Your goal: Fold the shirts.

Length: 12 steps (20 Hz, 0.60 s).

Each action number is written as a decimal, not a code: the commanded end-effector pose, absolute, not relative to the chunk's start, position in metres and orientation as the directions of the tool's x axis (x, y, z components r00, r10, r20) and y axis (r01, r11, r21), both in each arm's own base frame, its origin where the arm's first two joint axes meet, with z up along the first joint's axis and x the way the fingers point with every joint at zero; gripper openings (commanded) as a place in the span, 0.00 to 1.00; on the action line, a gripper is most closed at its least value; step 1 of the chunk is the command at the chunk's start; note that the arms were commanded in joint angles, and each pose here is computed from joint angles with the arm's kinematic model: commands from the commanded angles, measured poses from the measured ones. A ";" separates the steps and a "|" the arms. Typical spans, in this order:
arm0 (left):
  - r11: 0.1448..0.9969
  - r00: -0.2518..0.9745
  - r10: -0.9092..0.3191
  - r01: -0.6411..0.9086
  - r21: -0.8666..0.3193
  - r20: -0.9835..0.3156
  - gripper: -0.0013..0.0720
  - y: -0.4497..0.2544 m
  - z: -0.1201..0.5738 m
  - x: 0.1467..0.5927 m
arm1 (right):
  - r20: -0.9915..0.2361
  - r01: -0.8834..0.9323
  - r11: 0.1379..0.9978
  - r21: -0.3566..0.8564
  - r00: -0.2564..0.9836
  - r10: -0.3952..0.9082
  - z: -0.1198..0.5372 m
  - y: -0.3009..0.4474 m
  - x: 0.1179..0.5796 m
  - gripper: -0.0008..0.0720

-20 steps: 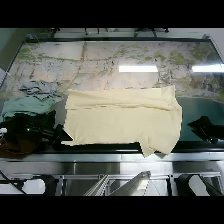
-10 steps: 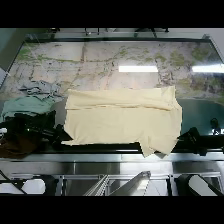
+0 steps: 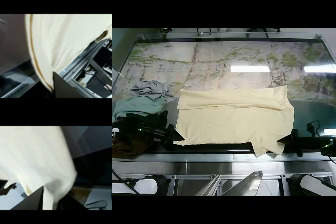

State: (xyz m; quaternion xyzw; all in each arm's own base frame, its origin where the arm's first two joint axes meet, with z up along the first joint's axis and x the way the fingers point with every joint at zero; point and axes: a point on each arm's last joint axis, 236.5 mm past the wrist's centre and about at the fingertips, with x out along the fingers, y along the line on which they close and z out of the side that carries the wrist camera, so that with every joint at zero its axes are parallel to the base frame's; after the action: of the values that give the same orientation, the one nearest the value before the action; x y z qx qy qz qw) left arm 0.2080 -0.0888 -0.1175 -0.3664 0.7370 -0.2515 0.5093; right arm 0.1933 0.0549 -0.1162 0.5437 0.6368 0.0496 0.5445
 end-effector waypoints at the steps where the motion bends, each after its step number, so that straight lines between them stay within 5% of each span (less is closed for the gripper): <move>1: 0.527 -0.204 -0.848 -0.239 -0.815 -0.489 0.05 -0.096 -0.087 0.222 | -0.452 0.544 0.260 0.798 0.255 0.855 -0.070 0.081 0.212 0.10; 6: 0.598 -0.154 -0.801 -0.218 -0.771 -0.578 0.05 -0.062 -0.071 0.231 | -0.481 0.500 0.281 0.819 0.331 0.812 -0.046 0.053 0.229 0.04; 12: 0.542 0.022 -0.823 -0.266 -0.797 -0.567 0.05 -0.034 -0.048 0.249 | -0.527 0.515 0.301 0.803 0.376 0.762 -0.034 0.023 0.237 0.04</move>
State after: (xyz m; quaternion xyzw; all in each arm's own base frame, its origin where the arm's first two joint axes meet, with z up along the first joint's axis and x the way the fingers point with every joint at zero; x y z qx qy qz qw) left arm 0.2420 -0.0414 -0.0630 -0.3922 0.6799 -0.2414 0.5706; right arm 0.2307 0.0303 -0.0437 0.5758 0.5615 0.1063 0.5847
